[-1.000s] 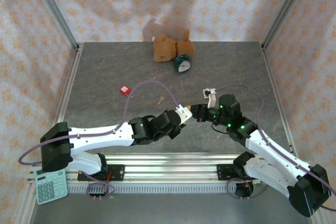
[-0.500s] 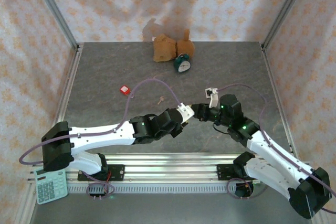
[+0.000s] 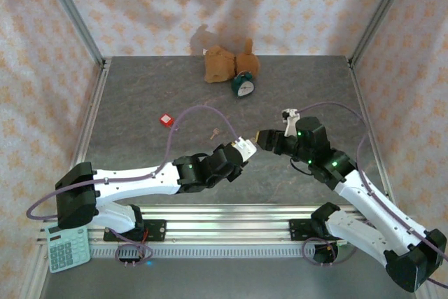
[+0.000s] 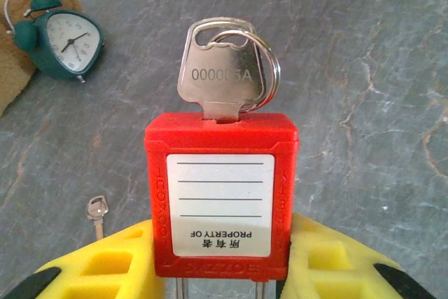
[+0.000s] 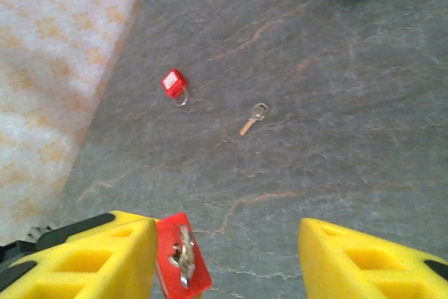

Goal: Unlock with the key

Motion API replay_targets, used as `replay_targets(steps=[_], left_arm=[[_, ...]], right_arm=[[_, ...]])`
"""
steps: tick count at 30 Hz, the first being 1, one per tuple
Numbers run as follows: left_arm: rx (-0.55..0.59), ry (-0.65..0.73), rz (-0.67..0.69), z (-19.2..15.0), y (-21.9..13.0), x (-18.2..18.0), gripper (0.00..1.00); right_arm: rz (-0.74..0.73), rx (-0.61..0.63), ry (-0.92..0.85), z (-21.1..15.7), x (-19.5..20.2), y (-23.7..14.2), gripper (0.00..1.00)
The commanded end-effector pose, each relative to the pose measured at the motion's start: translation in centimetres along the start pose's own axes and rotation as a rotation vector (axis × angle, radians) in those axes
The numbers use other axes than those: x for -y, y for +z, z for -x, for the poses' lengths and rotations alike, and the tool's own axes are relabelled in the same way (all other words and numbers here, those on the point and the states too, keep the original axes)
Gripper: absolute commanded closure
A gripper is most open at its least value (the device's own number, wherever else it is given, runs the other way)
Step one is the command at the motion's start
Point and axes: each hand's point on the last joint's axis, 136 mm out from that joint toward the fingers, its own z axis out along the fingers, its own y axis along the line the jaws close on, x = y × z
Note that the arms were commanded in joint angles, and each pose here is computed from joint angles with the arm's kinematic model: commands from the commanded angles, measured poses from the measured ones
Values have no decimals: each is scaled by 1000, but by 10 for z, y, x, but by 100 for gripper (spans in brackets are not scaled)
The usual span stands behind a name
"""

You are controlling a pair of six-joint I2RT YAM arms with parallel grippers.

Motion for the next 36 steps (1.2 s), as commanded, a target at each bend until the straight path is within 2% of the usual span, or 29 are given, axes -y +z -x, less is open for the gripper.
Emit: replay_targets(steps=[1,13,19,25,36], left_arm=[[8,64,107,1,-3,-18,66],[-34,462,478,11,3,-64,66],[-25,567,520,15,5,-60,66],[-21,660,554,6,12,-45,66],[-16,754,625,-7,25,-32,66]], right_arm=[[-79,65,-14,16,7,-15,44],[-163,90,-3,17,25,-12,40],[-163,76,-4,15,26,-7,40],[-102,39,-7,10,17,5,40],[-80,-18,9,-2,18,20,41]])
